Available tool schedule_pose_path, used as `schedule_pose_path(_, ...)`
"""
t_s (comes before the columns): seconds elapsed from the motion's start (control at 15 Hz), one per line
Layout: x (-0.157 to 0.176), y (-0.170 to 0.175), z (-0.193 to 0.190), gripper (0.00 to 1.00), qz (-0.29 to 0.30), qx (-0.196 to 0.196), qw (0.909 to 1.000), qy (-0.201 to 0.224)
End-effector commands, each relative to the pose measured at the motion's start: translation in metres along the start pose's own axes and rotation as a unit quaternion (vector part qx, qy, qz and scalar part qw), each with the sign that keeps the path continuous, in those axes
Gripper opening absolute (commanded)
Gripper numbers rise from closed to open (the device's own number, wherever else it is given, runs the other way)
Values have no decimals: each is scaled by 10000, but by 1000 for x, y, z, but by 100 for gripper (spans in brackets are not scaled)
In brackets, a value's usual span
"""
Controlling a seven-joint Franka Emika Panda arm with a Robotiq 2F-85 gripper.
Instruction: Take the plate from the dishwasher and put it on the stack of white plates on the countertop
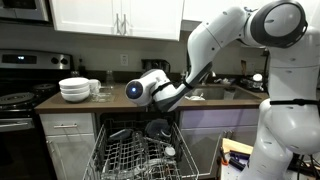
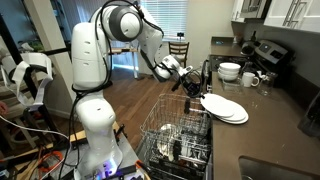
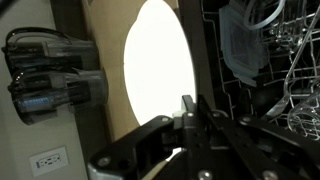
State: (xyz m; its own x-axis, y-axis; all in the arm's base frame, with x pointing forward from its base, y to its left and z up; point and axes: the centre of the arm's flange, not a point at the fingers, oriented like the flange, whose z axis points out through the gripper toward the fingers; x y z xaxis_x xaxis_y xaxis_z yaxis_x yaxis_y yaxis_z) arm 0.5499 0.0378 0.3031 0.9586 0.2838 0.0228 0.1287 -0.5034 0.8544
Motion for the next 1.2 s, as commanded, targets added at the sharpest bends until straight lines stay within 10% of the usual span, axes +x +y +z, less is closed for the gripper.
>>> schedule_pose_path(0.0,7,8,14,1,-44,-10,10000,-18)
schedule_pose_path(1.13,20,40,46,3,-75,272,9993,225)
